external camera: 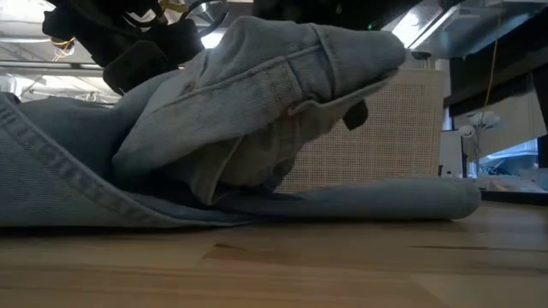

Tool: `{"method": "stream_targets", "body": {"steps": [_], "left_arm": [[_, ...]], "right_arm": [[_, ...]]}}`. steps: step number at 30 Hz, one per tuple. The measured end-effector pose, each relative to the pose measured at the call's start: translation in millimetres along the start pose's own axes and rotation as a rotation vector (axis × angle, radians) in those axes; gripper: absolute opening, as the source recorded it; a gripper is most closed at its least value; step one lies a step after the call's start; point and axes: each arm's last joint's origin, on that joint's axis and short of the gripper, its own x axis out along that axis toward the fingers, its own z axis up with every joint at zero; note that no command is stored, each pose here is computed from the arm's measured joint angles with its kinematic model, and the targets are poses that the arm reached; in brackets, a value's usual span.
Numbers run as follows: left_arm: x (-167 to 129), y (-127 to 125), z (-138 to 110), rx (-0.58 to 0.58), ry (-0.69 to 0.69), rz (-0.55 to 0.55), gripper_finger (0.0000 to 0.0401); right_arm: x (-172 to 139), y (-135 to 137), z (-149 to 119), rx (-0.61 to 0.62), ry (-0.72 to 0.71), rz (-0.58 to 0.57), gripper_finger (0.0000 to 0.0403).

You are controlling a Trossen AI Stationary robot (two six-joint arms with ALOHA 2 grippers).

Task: Sort clothes
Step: Put the blue pants into the white laundry bin

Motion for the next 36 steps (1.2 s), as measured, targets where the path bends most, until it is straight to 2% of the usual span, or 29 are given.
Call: {"method": "stream_targets", "body": {"steps": [9, 18, 25, 29, 36], "left_arm": [[-0.3, -2.8, 8.9, 0.023, -0.083, -0.053, 0.0155], [-0.8, -4.1, 13.6, 0.048, -0.135, -0.066, 0.0155], [-0.9, -4.5, 13.7, 0.049, -0.137, -0.071, 0.0155], [-0.6, -4.4, 14.0, 0.052, -0.144, -0.068, 0.0155], [-0.9, -3.2, 17.7, 0.064, -0.181, -0.025, 0.0155]], "right_arm": [[27.1, 1.1, -20.5, 0.008, -0.010, 0.064, 0.0312], [28.4, -2.2, -17.4, -0.066, -0.053, 0.021, 0.0312], [29.6, -2.9, -18.5, -0.085, -0.088, 0.043, 0.0308], [31.9, -1.1, -21.1, -0.094, -0.078, 0.067, 0.0269], [39.0, 8.5, -22.3, -0.107, -0.086, 0.103, 0.0130]]}}
